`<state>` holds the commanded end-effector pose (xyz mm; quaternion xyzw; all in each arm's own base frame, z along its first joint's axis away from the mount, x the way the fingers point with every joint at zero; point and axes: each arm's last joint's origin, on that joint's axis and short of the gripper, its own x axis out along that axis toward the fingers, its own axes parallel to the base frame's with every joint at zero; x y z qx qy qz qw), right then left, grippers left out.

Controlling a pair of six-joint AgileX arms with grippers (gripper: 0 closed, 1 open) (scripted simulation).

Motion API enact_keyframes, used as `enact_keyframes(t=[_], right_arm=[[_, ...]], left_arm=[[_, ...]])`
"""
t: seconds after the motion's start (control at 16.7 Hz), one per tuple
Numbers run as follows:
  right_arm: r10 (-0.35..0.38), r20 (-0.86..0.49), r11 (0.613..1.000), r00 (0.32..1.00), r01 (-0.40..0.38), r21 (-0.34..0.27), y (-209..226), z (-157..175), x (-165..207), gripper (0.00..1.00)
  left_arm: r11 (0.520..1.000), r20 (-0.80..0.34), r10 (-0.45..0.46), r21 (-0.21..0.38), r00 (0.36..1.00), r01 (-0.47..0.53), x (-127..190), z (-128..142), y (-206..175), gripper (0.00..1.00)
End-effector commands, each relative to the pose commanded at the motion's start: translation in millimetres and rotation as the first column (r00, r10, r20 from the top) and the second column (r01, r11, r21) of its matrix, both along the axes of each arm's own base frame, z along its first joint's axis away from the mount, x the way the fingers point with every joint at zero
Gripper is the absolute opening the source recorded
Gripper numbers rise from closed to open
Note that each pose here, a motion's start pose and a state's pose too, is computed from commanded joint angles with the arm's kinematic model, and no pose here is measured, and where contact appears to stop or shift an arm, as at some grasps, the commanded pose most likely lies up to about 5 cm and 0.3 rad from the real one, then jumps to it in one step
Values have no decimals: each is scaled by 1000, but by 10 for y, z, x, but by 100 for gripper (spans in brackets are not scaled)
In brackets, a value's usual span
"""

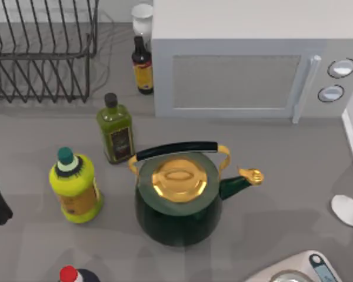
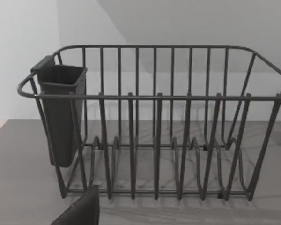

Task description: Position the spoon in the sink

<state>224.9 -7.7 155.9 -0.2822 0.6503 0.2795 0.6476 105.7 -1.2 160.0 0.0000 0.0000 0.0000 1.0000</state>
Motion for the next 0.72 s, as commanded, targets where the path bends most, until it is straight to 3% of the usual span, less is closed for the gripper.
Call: enact_keyframes(t=[0.36, 0.66, 0.72], right_arm=[[1, 4, 1000, 1000, -1, 0, -5, -578, -36, 100], [1, 0, 1000, 1000, -1, 0, -5, -628, -51, 100], [1, 0, 1000, 1000, -1, 0, -5, -628, -51, 92]], left_arm=[[1000, 0, 0, 0, 1000, 0, 0, 0, 0, 100], [1000, 0, 0, 0, 1000, 0, 0, 0, 0, 100], [1000, 0, 0, 0, 1000, 0, 0, 0, 0, 100]])
